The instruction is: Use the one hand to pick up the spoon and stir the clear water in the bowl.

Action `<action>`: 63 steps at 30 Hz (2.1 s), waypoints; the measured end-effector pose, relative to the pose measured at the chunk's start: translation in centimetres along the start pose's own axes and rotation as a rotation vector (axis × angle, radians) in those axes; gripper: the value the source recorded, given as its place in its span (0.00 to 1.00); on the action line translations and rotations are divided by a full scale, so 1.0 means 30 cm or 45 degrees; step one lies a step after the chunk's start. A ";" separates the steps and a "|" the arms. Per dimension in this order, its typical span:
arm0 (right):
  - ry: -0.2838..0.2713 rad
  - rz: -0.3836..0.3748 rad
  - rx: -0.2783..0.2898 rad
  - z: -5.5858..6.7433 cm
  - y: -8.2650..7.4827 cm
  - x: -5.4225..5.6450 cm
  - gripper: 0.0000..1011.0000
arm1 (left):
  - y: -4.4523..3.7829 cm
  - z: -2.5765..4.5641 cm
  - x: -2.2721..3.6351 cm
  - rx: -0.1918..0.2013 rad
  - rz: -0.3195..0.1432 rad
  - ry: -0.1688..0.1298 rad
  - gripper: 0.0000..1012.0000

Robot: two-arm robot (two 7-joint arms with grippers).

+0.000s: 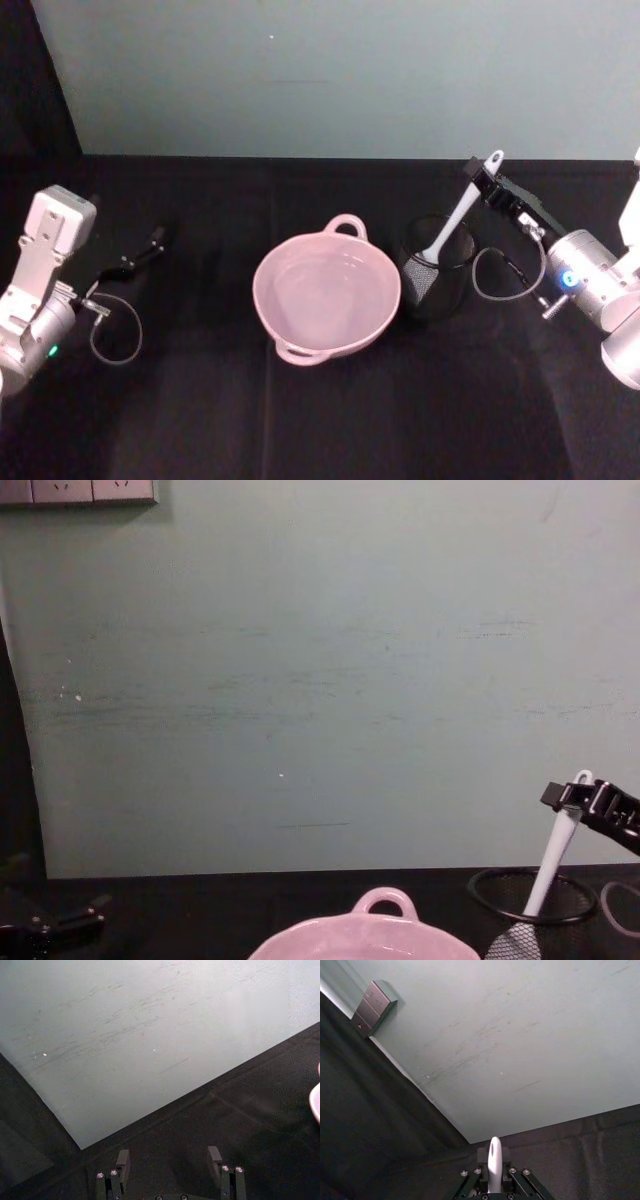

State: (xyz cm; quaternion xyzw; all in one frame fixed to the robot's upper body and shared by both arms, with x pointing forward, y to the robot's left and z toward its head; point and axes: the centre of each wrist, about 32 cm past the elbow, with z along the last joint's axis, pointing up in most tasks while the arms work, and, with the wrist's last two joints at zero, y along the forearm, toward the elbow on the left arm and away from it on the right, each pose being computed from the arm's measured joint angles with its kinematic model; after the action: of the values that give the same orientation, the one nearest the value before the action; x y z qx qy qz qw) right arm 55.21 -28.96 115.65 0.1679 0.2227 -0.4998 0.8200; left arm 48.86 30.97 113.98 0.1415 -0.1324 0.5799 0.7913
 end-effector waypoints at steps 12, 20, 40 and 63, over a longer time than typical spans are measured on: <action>-0.235 0.050 0.023 0.061 -0.015 -0.062 0.12 | 0.000 0.000 0.000 0.000 0.000 0.000 1.00; -0.541 0.135 0.003 0.138 -0.022 -0.137 0.12 | 0.000 0.000 0.000 0.000 0.000 0.000 1.00; -0.768 0.321 -0.015 0.332 -0.035 -0.278 0.12 | 0.000 0.000 0.000 0.000 0.000 0.000 1.00; -0.769 0.322 -0.015 0.334 -0.036 -0.277 0.12 | 0.000 0.000 0.000 0.000 0.000 0.000 1.00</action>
State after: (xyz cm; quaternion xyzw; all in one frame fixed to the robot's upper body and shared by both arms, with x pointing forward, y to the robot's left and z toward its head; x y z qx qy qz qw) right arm 52.88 -28.24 128.47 0.0337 -0.0501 -0.4200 0.9055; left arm 48.86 30.97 113.98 0.1414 -0.1325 0.5800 0.7913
